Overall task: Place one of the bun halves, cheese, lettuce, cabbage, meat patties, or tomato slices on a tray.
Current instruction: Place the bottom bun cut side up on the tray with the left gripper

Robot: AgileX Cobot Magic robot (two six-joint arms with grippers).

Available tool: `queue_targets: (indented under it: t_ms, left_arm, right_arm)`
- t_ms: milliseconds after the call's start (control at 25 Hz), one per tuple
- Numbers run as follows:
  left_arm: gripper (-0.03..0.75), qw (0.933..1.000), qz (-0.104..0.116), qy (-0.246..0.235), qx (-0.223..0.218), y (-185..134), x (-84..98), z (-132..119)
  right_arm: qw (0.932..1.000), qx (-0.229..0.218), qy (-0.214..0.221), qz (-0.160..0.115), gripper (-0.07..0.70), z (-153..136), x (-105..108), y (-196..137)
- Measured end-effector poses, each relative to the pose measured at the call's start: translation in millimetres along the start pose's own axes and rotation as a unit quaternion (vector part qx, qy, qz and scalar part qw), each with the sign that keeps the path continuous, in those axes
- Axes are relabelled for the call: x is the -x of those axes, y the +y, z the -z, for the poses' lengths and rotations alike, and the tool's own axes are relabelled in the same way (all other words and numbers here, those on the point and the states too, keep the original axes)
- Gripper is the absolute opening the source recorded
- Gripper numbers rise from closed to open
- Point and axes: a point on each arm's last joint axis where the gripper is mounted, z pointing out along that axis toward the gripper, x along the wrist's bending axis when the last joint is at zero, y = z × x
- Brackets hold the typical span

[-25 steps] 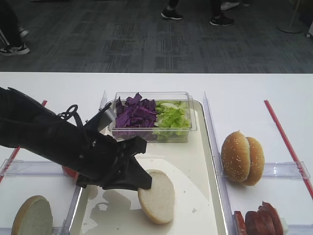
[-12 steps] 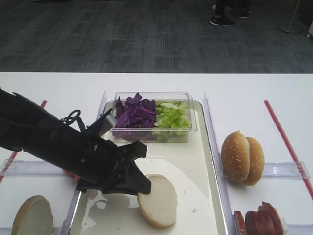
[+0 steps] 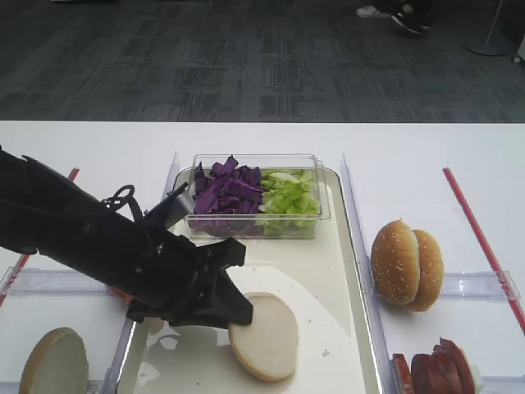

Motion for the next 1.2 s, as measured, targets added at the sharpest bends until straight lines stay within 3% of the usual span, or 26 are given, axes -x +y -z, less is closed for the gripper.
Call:
queue_targets:
  t_ms: [480,1200]
  left_arm:
    - [0.223,1.0,-0.002,0.005,-0.001,-0.4,-1.4,-0.4]
    - [0.235,0.999,-0.014,0.041,0.004,2.4,-8.7,13.5]
  right_arm:
    - [1.0,0.0,0.0,0.0,0.463,0.0,0.0,0.0]
    - [1.0,0.0,0.0,0.0,0.463,0.0,0.0,0.0]
